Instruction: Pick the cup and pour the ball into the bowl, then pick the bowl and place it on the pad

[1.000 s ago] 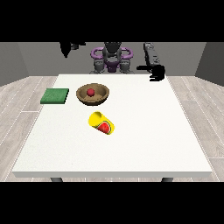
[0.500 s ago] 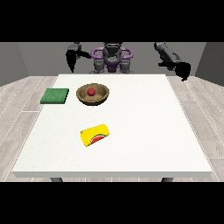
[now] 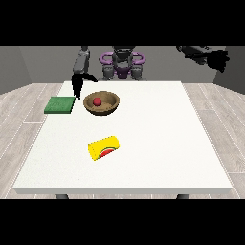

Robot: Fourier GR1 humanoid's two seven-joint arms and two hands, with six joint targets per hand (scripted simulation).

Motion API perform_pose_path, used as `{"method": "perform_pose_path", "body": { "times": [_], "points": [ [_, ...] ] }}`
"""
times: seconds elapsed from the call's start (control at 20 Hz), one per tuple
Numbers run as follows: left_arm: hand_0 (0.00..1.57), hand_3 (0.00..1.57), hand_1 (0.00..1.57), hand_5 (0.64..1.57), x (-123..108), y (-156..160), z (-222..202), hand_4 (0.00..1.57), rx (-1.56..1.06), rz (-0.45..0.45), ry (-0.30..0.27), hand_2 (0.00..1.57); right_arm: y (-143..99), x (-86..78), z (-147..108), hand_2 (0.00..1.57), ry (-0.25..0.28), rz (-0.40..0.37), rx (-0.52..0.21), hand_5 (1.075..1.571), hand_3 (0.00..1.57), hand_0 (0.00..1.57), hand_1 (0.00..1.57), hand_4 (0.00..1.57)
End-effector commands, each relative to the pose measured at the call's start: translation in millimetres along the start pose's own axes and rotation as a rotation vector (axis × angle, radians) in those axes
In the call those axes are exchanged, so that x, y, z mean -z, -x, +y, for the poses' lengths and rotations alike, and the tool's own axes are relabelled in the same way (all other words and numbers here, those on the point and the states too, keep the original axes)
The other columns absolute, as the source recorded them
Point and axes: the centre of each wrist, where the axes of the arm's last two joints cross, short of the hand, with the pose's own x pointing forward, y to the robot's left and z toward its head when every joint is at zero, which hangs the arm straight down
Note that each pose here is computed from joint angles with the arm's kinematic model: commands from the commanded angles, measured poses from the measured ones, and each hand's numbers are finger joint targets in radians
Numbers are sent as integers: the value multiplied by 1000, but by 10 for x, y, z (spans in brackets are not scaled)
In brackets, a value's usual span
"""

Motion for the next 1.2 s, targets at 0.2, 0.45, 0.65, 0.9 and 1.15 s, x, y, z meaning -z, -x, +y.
{"method": "perform_pose_path", "body": {
  "times": [0.2,0.45,0.65,0.9,1.15],
  "points": [
    [0,0,0,1548,248,-548,118,0,30,-26,20,0,496,30,-447,0,42,63,25,1570,0,0,0,286],
    [0,0,0,1536,392,-842,121,0,-4,-66,48,0,564,307,-252,0,85,95,73,1570,0,0,0,374],
    [0,0,0,1539,396,-885,106,0,9,-74,40,0,610,385,-293,0,72,133,82,1571,0,0,0,401],
    [0,0,0,1525,530,-1338,140,41,2,-109,56,0,849,296,-241,0,107,107,89,1570,0,0,0,337],
    [0,0,0,1528,454,-1186,-19,0,9,-129,73,0,931,223,-321,0,134,100,91,1566,0,0,0,284]
  ]
}}
